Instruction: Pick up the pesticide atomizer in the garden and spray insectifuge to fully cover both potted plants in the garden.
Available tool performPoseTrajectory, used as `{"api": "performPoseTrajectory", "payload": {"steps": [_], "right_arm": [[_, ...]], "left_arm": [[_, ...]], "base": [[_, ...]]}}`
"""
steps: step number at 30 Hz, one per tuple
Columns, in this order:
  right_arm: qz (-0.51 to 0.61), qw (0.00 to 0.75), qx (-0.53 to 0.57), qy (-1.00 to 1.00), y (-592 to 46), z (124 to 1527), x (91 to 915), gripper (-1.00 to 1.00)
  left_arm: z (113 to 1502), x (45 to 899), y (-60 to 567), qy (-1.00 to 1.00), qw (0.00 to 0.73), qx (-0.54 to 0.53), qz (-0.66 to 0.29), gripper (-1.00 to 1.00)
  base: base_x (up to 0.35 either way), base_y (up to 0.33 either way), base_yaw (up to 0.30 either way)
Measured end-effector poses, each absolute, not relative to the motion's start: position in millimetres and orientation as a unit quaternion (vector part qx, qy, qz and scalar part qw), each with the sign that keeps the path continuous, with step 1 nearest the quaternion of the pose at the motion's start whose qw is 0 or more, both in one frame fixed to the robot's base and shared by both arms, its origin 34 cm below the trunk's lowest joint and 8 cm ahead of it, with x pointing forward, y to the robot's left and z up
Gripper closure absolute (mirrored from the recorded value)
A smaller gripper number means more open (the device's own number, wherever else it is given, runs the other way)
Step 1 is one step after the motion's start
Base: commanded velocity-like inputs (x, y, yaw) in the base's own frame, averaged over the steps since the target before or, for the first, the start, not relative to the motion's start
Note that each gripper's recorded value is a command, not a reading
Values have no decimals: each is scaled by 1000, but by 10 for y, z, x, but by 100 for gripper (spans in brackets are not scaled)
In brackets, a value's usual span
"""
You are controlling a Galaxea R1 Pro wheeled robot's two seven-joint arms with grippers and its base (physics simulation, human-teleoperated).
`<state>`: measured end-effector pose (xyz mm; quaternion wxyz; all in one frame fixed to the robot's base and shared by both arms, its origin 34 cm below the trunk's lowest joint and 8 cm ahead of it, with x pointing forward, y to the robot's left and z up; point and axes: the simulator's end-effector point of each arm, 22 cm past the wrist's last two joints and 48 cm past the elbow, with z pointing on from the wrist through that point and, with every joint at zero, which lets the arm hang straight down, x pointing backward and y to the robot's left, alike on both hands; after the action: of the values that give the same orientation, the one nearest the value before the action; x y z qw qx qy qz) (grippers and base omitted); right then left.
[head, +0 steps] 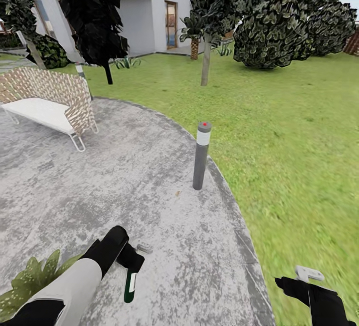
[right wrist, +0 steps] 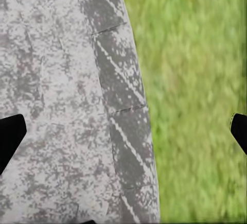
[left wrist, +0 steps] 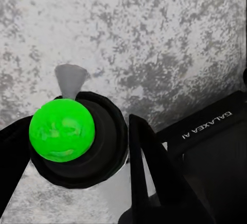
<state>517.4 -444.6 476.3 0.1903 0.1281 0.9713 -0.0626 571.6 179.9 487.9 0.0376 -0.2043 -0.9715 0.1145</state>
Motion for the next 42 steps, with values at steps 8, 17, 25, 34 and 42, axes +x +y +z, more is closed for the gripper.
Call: {"api": "performPoseTrajectory", "payload": {"steps": [8, 17, 25, 34, 42], "right_arm": [[-62, 194, 129, 971, -4445, 4792, 5196, -100], [-59, 200, 131, 969, -4438, 4833, 5228, -100], [-58, 205, 131, 968, -4429, 4871, 5259, -100], [-58, 207, 132, 968, -4433, 4894, 5270, -100], [-61, 207, 129, 968, -4396, 4917, 5326, -100]], "left_arm": [[4987, 5917, 1401, -962, -14, -236, 140, 100], [5266, 6319, 1169, -950, -87, -260, 147, 100], [5320, 6360, 1183, -949, -96, -262, 145, 100], [5356, 6376, 1174, -949, -99, -262, 145, 100], [5351, 6315, 1175, -950, -92, -260, 147, 100]], "base": [[0, 0, -205], [0, 0, -191], [0, 0, -176], [0, 0, -81], [0, 0, -1]]}}
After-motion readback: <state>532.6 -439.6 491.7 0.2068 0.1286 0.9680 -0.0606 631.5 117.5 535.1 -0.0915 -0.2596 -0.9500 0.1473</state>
